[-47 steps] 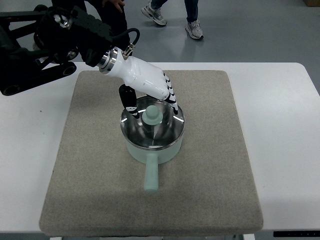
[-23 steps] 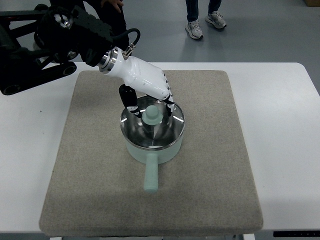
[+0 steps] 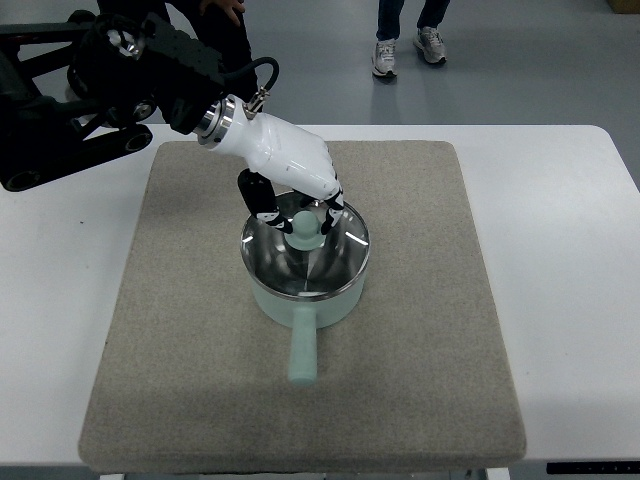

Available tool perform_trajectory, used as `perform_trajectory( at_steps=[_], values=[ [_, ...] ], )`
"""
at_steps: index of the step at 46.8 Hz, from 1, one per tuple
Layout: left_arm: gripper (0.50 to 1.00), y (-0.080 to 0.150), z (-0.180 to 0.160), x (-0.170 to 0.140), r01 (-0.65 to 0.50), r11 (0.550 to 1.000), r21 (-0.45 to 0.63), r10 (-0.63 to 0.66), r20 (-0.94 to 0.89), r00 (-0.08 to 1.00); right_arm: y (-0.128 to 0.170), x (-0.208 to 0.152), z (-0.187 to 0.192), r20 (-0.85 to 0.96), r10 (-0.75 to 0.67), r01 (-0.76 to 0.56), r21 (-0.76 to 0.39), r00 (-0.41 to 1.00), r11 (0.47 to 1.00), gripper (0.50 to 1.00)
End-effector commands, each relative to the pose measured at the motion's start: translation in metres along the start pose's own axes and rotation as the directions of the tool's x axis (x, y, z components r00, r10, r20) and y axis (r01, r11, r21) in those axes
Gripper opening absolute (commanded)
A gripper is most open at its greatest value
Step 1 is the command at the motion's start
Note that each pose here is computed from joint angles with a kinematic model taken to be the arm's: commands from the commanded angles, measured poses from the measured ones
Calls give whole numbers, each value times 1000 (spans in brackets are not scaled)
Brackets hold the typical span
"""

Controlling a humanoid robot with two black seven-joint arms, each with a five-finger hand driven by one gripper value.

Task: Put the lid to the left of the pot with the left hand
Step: 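Close the left hand's fingers around the green knob of the lid, then lift the glass lid up off the pot with the left hand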

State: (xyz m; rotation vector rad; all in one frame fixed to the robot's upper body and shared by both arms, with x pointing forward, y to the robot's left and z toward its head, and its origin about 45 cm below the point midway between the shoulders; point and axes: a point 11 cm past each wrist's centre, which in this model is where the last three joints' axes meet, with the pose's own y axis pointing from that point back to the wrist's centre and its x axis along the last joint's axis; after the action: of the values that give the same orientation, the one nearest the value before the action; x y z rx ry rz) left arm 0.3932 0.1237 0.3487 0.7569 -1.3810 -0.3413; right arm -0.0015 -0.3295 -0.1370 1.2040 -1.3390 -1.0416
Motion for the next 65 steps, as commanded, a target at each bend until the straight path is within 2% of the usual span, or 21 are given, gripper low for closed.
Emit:
perform_trajectory(
  at_steps=[1,25,65],
  values=[
    [500,0,0,-1,4,1000,-1,-4,-3,1000,0,0,0,0,0,0,0,1000,1000,924],
    [500,2,0,1,32,999,5,-32,-14,999,0,0,0,0,0,0,0,1000,1000,924],
    [500,8,-1,19,-35,999,7,35,-7,999,0,0,0,0,0,0,0,1000,1000,924]
  ],
)
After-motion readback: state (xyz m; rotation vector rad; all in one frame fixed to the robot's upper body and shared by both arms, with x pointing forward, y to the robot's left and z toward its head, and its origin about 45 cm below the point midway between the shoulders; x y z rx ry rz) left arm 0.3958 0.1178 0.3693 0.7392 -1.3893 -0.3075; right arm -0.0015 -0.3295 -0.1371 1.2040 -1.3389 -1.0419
